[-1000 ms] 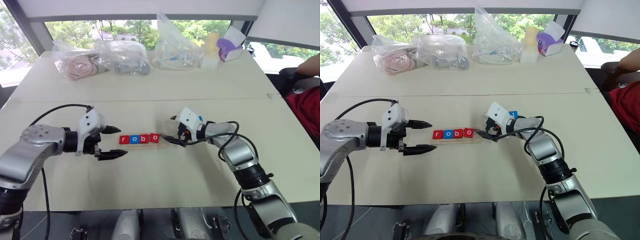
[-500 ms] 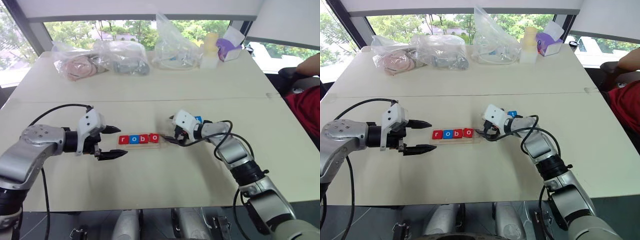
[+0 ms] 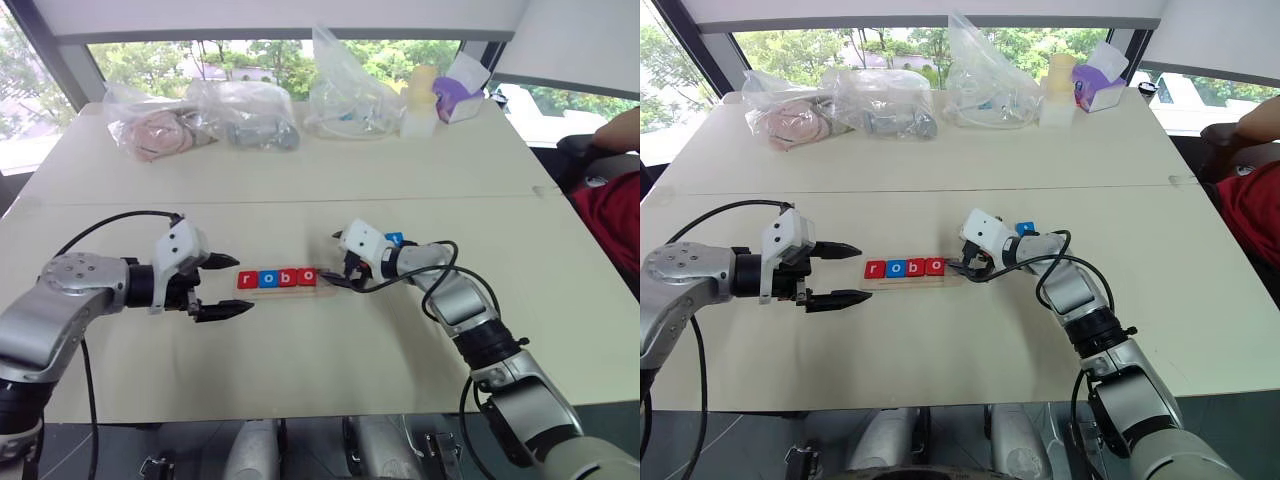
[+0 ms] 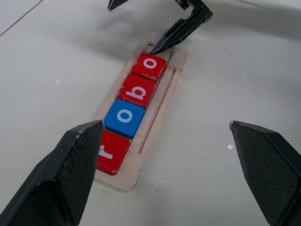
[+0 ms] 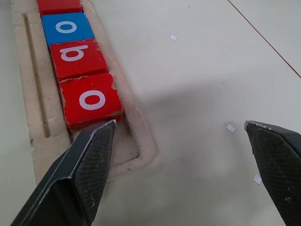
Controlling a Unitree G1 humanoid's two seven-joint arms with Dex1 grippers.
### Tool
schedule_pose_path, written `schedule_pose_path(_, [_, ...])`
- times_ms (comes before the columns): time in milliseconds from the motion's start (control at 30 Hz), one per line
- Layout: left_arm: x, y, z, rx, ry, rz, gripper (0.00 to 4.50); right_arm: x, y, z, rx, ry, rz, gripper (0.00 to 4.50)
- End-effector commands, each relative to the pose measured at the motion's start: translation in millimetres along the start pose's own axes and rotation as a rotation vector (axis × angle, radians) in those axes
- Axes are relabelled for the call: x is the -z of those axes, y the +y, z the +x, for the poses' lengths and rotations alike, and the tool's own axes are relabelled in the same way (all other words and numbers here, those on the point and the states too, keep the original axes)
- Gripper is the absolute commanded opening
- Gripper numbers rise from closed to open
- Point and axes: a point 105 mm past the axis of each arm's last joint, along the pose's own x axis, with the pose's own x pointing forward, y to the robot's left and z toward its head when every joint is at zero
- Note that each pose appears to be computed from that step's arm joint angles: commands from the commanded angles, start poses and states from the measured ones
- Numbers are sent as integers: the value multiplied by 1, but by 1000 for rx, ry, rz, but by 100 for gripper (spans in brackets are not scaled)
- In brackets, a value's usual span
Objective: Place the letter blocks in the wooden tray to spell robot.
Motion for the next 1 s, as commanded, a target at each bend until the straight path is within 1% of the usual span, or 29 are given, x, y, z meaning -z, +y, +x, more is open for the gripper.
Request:
schedule_pose_path(33, [-9,1,-5,-16,-14,39,450,-12,-2,0,9,-44,-25,446])
schedule_pose_path(267, [-8,2,-4,-18,-13,39,450,-15,-2,1,14,-60,-3,446])
schedule_pose_path(333, [-9,2,-4,-17,-15,42,450,-16,-14,-5,76,-59,6,446])
schedule_pose_path(400, [-12,2,-4,-14,-20,51,450,-17,-34,-19,175,-57,35,446])
schedule_pose_path(500, [-19,0,-3,5,-45,65,450,-22,-61,-48,315,-101,190,446])
schedule_pose_path(567, [-26,-1,0,26,-75,79,450,-25,-74,-67,383,-189,385,446])
schedule_pose_path(600, [-32,1,3,34,-100,85,450,-21,-76,-76,397,-211,468,446])
schedule_pose_path(667, [-42,4,7,52,-140,99,450,-7,-77,-89,436,-185,510,446])
schedule_pose_path(767, [-59,11,15,65,-189,131,450,18,-76,-99,516,-56,504,446])
schedule_pose_path(833, [-65,14,20,78,-208,149,450,20,-75,-100,529,-54,531,446])
schedule_pose_path(900, [-71,17,26,86,-228,167,450,26,-73,-98,553,-11,552,446])
schedule_pose_path(1000, [-75,22,33,85,-230,200,450,34,-71,-92,609,20,654,446])
